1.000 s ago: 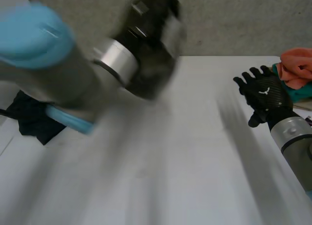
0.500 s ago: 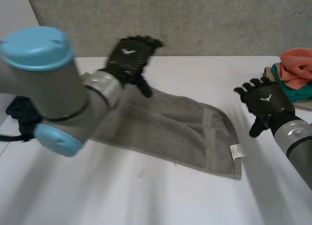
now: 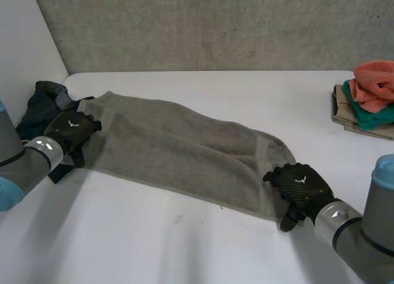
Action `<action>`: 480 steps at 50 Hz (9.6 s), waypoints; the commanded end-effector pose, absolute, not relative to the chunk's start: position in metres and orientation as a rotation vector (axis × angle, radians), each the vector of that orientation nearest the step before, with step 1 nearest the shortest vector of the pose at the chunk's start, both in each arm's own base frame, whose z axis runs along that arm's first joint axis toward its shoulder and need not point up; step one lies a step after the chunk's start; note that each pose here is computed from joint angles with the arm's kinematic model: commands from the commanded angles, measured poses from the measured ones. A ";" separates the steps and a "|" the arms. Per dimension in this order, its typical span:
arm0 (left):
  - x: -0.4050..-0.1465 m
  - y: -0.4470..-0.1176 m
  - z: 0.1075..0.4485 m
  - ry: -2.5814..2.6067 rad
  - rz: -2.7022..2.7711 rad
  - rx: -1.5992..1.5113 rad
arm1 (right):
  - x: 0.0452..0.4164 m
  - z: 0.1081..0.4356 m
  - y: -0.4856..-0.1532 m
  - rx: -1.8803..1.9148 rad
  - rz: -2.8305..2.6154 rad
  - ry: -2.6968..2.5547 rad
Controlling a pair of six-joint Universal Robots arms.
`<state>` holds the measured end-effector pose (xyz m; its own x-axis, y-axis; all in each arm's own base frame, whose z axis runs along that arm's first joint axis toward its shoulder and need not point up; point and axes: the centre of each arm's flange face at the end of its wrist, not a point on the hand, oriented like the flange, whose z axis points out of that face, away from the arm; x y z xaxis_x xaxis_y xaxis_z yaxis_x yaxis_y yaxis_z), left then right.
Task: Fold the laundry.
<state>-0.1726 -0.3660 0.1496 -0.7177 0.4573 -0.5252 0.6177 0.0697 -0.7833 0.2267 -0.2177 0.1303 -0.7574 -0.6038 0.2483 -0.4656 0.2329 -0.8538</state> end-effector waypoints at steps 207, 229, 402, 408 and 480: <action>-0.197 -0.216 0.191 2.052 -1.417 1.435 | 0.132 0.188 -0.269 -1.819 -1.417 2.665; -0.263 -0.341 0.167 1.987 -1.818 1.087 | 0.171 0.139 -0.380 -1.576 -2.037 2.543; -0.379 -0.201 0.226 2.329 -2.299 0.972 | 0.268 0.224 -0.241 -0.802 -1.731 2.100; -0.383 -0.182 0.184 2.457 -2.067 1.053 | 0.277 0.194 -0.254 -0.835 -1.524 2.236; -0.394 -0.208 0.276 2.344 -2.451 1.651 | 0.315 0.114 -0.202 -1.265 -1.988 1.774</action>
<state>-0.3950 -0.2076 0.2741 -0.4596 0.8760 -0.1460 0.1123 -0.1058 -0.9880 0.3082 -0.1931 0.1156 -0.6175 -0.6370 0.4614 -0.3972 -0.2538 -0.8819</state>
